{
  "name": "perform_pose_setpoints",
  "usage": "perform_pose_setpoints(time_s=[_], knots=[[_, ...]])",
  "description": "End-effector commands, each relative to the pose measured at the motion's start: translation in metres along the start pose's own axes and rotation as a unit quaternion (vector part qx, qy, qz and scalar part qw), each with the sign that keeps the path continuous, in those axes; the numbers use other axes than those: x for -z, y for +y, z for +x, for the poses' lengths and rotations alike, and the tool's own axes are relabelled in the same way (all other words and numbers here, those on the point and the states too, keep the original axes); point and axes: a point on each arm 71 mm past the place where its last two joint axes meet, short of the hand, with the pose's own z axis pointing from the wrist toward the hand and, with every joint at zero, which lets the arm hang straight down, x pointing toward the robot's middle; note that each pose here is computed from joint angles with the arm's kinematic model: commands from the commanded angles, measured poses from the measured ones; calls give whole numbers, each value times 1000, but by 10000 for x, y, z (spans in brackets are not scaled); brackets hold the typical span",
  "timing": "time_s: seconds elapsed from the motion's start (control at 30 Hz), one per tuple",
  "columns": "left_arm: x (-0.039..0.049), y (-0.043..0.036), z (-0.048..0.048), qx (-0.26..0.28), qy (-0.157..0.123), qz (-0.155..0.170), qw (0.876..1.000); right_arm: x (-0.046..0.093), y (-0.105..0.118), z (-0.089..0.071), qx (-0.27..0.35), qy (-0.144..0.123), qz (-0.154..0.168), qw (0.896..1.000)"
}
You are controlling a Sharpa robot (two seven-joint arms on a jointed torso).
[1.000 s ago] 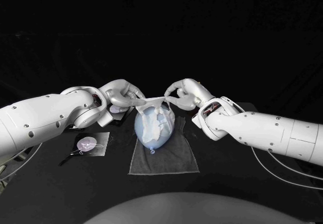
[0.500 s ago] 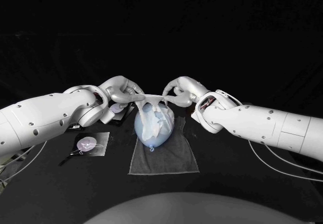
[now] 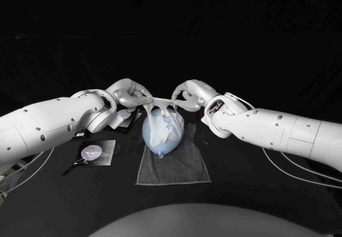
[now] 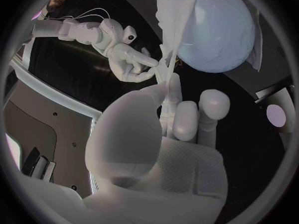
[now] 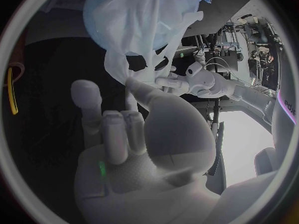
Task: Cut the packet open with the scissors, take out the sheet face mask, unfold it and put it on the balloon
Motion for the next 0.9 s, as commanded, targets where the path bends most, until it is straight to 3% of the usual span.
perform_pose_setpoints(time_s=[0.03,0.23,0.47,0.9], knots=[[-14,23,14,-23,18,-24,999,-17,-47,-59,14,-37,14,999],[-26,35,56,-37,39,-40,998,-45,-44,-19,10,-19,21,1000],[-40,47,67,-41,40,-52,997,-67,-59,17,17,0,32,999],[-67,53,-3,-39,-18,-60,997,-158,-93,58,35,7,43,998]])
